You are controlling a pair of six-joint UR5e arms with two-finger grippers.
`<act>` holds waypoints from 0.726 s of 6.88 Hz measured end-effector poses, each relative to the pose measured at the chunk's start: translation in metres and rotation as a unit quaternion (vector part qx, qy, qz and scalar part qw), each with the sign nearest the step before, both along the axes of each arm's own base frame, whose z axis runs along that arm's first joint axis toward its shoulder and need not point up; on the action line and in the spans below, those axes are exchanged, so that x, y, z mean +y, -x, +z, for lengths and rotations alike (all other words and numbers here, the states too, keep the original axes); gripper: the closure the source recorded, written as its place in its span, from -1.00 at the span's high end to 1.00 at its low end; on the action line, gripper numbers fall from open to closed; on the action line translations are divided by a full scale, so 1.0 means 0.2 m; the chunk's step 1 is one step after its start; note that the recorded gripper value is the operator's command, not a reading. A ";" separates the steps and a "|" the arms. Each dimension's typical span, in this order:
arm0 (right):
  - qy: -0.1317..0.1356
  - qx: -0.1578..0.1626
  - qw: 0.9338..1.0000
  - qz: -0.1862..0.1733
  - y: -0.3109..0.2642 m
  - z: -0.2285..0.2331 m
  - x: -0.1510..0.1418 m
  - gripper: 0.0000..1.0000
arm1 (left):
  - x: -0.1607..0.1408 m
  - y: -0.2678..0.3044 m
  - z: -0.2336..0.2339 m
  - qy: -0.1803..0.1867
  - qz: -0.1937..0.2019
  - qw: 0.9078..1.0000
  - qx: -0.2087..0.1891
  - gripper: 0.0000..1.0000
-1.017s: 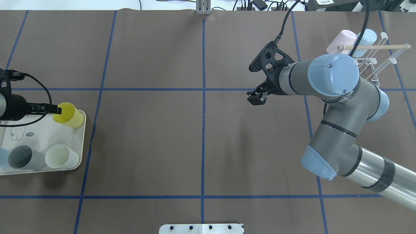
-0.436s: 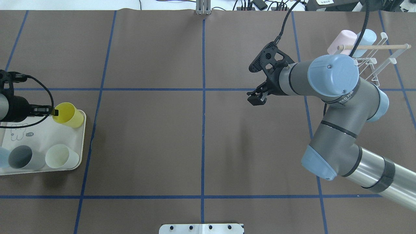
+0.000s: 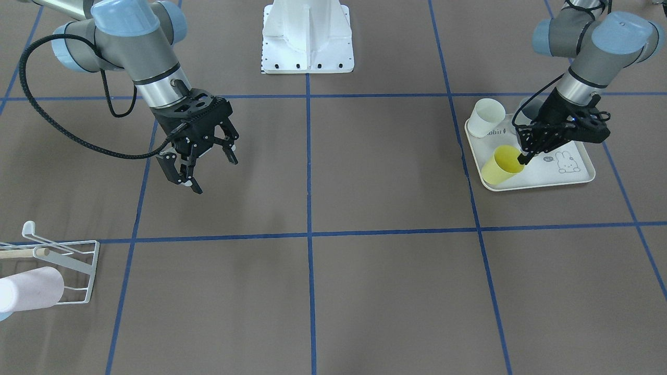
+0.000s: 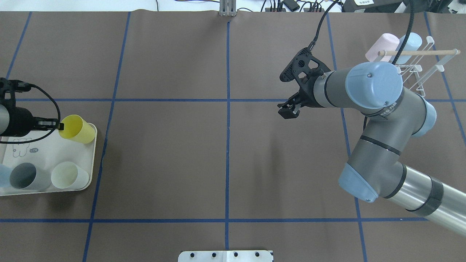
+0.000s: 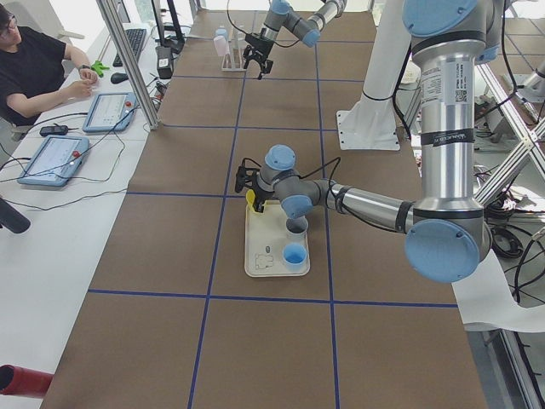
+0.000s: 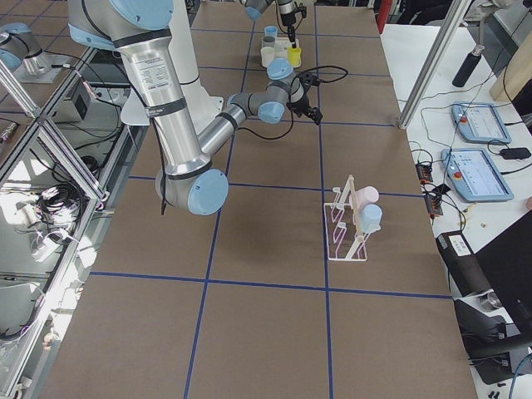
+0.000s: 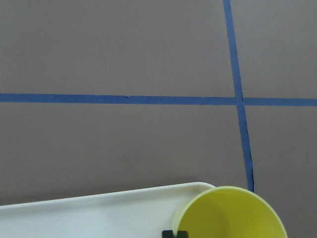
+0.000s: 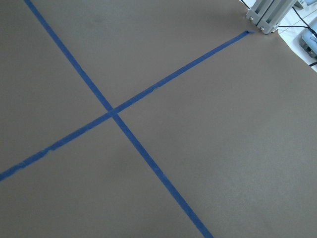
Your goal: Transfer IKEA cup to right arm and place on rack
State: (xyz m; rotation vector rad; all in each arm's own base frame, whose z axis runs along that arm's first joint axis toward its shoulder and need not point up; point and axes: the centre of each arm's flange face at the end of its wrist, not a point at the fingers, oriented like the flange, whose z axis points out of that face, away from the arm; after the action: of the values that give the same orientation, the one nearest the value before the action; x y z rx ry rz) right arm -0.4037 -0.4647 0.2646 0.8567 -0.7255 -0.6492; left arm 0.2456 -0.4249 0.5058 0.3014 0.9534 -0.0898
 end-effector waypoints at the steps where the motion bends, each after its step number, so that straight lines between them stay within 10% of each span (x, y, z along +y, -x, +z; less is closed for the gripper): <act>1: -0.003 0.001 1.000 -0.001 0.02 0.00 0.01 0.99 | -0.01 0.05 -0.02 0.001 0.004 1.000 0.006 -1.00; 5: -0.055 -0.060 0.996 -0.020 0.20 -0.02 0.15 0.99 | -0.12 0.35 -0.37 0.015 0.019 0.998 0.057 -1.00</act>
State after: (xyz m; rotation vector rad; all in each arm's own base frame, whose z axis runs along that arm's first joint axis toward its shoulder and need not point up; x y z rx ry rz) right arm -0.4438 -0.4348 0.2607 0.9920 -0.8230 -0.6826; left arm 0.1755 -0.4482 0.4324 0.2520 1.0694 -0.0868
